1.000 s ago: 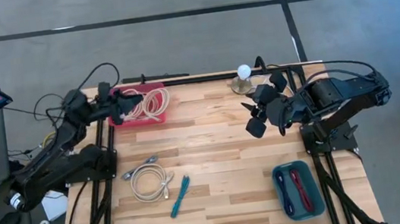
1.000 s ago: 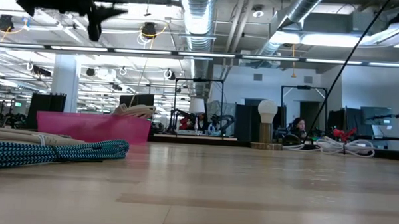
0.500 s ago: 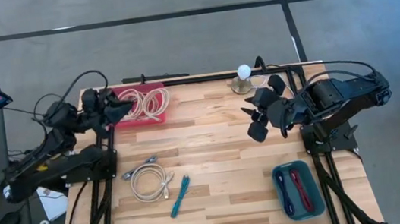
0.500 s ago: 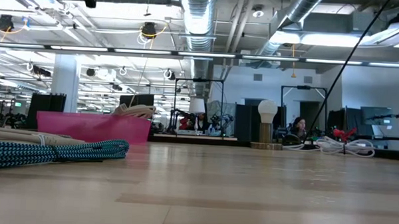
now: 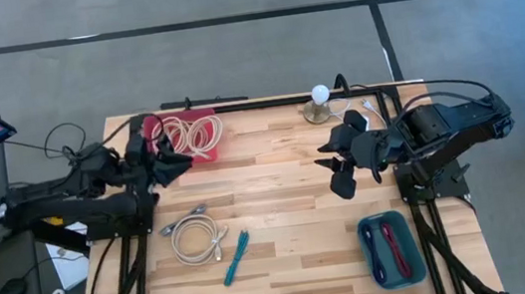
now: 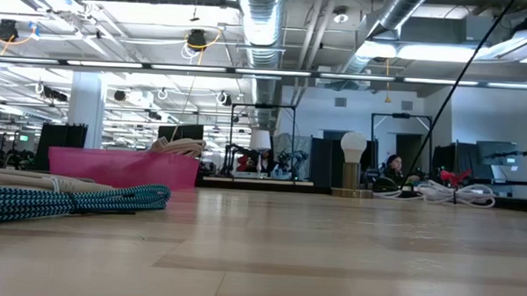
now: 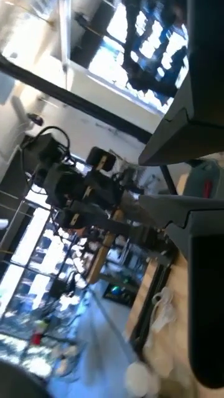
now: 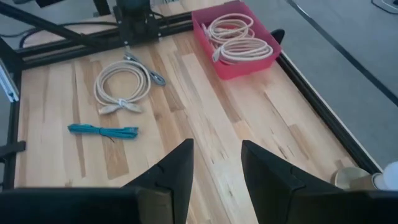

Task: Pick & Place USB Port
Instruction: Put the blue charger cable into the blue bin

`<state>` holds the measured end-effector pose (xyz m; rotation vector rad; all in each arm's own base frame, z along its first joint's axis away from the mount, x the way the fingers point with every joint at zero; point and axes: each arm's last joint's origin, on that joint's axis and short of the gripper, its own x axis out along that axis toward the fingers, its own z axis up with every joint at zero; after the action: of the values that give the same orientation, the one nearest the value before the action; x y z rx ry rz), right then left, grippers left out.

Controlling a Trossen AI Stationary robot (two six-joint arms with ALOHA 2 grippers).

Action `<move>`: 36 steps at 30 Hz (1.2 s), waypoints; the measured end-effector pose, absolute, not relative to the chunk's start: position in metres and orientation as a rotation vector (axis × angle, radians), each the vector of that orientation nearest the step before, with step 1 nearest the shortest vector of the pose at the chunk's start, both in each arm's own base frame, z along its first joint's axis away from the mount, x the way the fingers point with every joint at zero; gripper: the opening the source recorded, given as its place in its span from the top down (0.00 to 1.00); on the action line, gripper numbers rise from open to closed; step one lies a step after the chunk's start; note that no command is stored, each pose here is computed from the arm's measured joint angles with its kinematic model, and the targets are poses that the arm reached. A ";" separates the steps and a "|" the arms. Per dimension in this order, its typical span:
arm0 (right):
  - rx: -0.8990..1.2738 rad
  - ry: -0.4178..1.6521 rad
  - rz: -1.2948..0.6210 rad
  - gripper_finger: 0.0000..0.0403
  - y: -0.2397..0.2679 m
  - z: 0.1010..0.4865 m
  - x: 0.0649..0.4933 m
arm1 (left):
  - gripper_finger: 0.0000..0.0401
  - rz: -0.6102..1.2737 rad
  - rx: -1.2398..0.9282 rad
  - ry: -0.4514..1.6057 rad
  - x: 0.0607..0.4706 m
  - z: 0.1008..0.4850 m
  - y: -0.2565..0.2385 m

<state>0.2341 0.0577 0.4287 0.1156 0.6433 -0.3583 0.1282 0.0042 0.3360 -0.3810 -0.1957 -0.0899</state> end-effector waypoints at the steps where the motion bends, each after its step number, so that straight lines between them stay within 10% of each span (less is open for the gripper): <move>1: 0.116 0.638 -0.357 0.69 0.058 0.429 0.235 | 0.79 -0.083 -0.349 -0.201 0.129 0.336 0.000; 36: 0.052 0.692 -0.387 0.69 0.054 0.413 0.262 | 0.79 0.013 -0.281 -0.227 0.090 0.341 -0.039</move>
<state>0.2615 0.0542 0.4131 0.0518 0.6922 -0.3870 0.0901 -0.0391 0.3406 -0.2810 -0.2270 0.0130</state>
